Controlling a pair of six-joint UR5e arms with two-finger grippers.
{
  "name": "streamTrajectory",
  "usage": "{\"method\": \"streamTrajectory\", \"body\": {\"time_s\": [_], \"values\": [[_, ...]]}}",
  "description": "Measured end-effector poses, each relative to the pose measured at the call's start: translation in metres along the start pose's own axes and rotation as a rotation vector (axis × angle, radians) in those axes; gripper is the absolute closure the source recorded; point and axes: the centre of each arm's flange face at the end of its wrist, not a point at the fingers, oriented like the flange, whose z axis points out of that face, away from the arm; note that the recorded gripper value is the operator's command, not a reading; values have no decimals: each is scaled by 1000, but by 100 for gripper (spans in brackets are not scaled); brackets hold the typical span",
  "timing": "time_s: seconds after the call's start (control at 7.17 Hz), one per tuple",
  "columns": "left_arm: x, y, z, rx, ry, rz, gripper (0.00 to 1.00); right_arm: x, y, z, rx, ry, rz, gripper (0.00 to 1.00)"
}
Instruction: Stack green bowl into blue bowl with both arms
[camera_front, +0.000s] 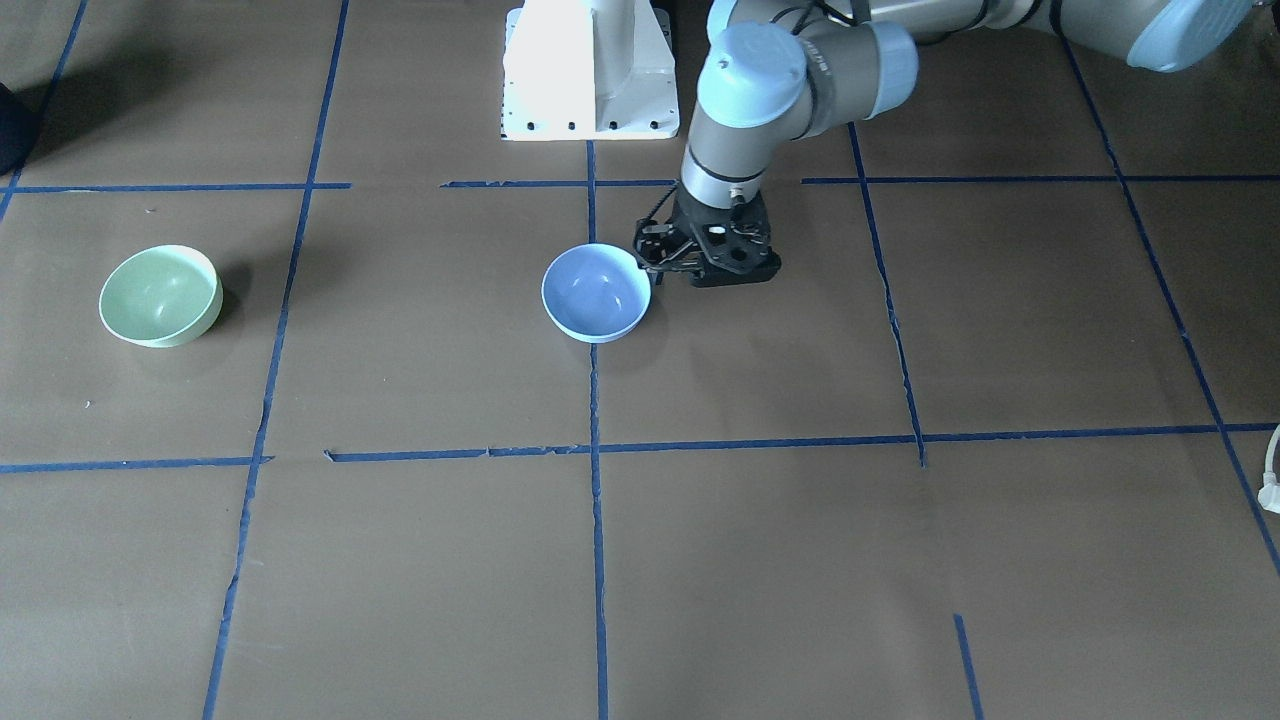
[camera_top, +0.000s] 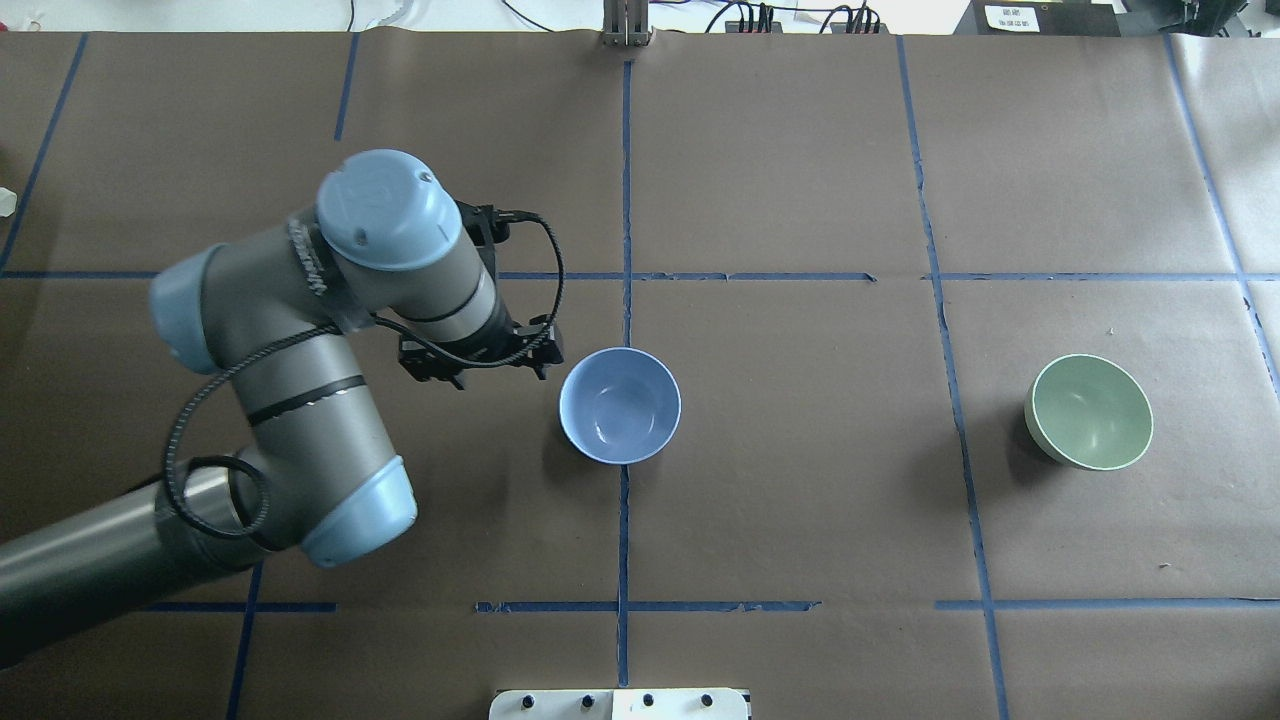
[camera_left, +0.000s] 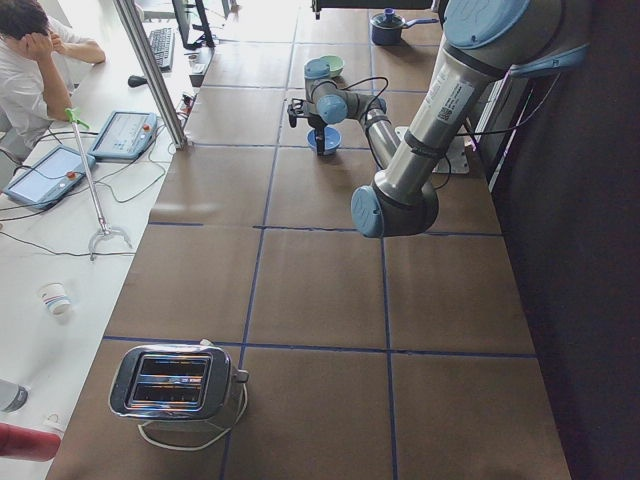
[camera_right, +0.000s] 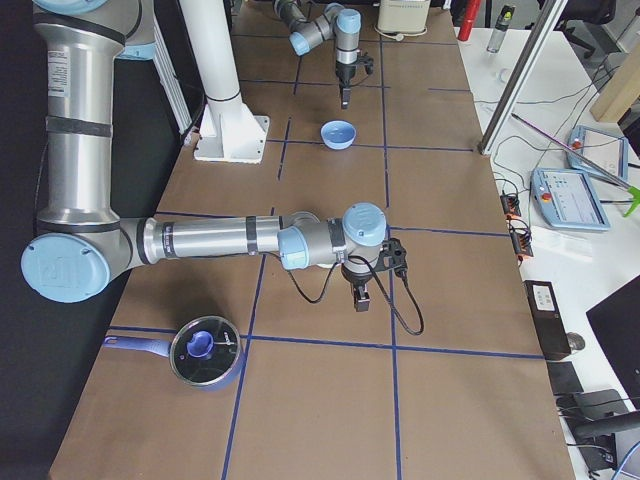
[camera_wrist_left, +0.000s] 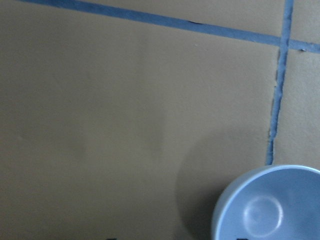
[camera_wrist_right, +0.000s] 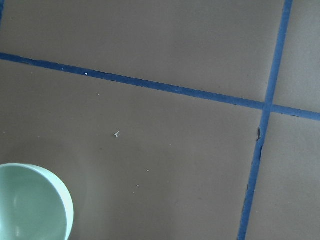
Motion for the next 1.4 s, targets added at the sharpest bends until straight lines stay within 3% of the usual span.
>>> {"method": "streamTrajectory", "body": {"time_s": [0.28, 0.42, 0.7, 0.98, 1.4], "values": [[-146, -55, -57, -1, -99, 203, 0, -39, -4, -3, 4, -14, 46, 0], [-249, -92, -90, -11, -142, 295, 0, -49, -3, -3, 3, -18, 61, 0], [-469, -129, -140, -46, -156, 351, 0, -56, 1, -1, 0, -18, 69, 0], [-616, -94, -150, -71, -129, 306, 0, -54, 8, 3, -4, -16, 69, 0], [-668, -55, -147, -75, -82, 251, 0, -67, 39, 35, 33, -18, 130, 0]]}}
